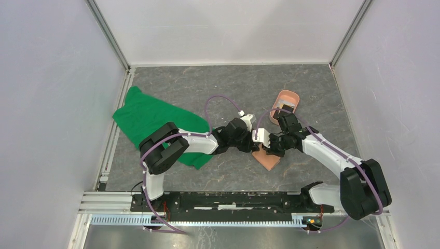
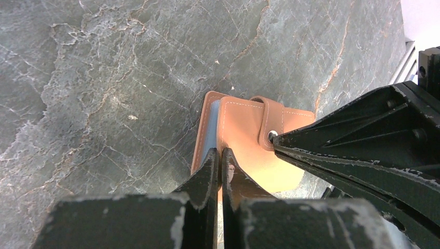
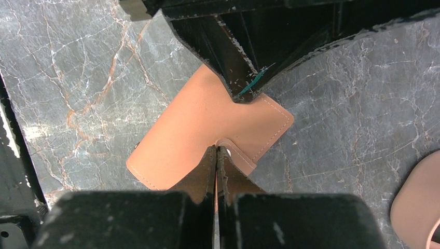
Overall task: Put the credit cards into the card holder
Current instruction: Close the card holder at the center of the board.
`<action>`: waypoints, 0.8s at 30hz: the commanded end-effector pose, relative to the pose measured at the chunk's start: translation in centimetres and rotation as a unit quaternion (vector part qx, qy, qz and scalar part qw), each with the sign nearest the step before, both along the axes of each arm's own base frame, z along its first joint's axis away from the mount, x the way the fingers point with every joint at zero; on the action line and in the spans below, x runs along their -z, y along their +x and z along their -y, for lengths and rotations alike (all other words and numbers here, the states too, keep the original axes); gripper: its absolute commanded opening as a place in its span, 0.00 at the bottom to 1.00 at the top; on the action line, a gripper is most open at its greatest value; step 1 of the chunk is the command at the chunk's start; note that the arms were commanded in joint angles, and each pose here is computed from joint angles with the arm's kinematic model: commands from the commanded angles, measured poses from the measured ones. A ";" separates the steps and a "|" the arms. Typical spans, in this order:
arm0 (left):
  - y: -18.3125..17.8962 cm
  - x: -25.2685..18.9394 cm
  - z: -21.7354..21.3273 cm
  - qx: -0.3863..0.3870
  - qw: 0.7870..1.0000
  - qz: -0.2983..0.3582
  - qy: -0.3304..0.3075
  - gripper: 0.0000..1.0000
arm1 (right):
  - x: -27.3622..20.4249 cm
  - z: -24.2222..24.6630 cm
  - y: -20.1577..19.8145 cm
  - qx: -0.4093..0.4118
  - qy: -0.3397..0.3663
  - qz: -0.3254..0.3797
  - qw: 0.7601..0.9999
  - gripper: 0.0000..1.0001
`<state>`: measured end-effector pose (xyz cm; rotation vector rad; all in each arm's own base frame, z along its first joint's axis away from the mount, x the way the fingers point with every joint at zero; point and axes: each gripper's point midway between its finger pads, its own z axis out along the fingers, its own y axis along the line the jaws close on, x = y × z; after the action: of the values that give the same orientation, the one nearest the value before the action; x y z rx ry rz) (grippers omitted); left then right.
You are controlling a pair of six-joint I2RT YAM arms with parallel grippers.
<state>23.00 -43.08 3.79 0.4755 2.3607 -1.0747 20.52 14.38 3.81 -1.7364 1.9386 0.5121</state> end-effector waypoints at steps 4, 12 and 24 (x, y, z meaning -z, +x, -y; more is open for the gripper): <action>0.1 1.3 -0.8 -0.025 0.999 -0.013 0.025 0.02 | 4.8 4.4 -6.6 -0.008 -0.106 -0.108 0.989 0.00; 0.0 1.4 -0.8 -0.026 0.999 -0.016 0.023 0.02 | 5.5 5.1 -7.5 -0.024 -0.123 -0.129 0.984 0.00; 0.1 0.3 -0.3 -0.022 1.000 -0.014 0.009 0.02 | 4.6 4.6 -7.4 -0.037 -0.106 -0.122 0.986 0.16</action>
<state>23.02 -43.07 3.78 0.4687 2.3628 -1.0742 20.18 14.48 3.46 -1.8116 1.8578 0.4986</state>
